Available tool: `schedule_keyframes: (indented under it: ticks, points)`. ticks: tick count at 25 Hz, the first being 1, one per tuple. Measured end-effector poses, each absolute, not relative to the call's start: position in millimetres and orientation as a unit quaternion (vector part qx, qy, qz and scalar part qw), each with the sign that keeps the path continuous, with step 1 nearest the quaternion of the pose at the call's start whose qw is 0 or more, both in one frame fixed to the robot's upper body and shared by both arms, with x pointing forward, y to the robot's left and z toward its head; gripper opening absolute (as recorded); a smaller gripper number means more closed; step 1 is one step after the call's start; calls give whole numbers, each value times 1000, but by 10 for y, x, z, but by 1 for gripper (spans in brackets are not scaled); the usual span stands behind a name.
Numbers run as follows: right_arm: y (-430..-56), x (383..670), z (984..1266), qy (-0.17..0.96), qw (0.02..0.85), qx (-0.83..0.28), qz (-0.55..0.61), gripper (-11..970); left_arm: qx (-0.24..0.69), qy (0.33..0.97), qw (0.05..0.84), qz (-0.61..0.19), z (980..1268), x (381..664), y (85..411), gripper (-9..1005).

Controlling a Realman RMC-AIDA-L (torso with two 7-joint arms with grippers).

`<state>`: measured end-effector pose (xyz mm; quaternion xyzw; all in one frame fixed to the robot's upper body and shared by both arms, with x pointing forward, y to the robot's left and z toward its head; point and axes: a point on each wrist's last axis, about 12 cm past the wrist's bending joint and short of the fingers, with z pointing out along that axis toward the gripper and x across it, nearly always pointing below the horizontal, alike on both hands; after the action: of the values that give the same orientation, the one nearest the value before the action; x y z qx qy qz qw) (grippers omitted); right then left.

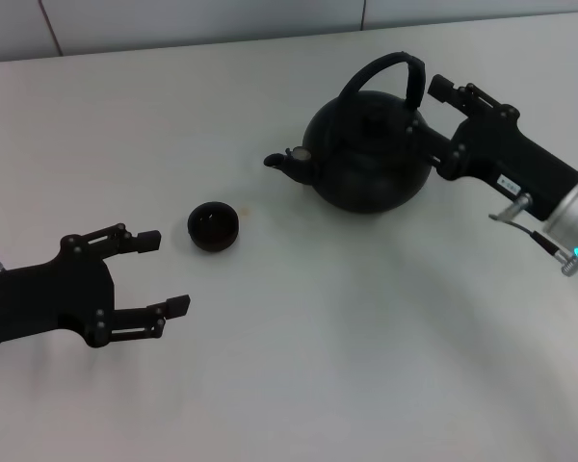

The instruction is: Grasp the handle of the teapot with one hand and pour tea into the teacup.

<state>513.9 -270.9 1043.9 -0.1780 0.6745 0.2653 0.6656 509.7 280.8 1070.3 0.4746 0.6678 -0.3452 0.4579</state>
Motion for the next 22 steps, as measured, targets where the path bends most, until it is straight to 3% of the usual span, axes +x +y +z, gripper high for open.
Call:
schedule_keyframes:
  ticks: [4,10,22]
  points:
    - [-2674,4948,10536,627,669,-246,314,695,475,662,458,-355,10713,5063,2812,859]
    - [-2662,4767,10542,602,603,-375,365,695,474,658,458,-363,10719,5017,2835,859]
    - [-2775,4665,10616,596,568,-434,365,695,460,636,483,-388,10821,4946,2919,859]
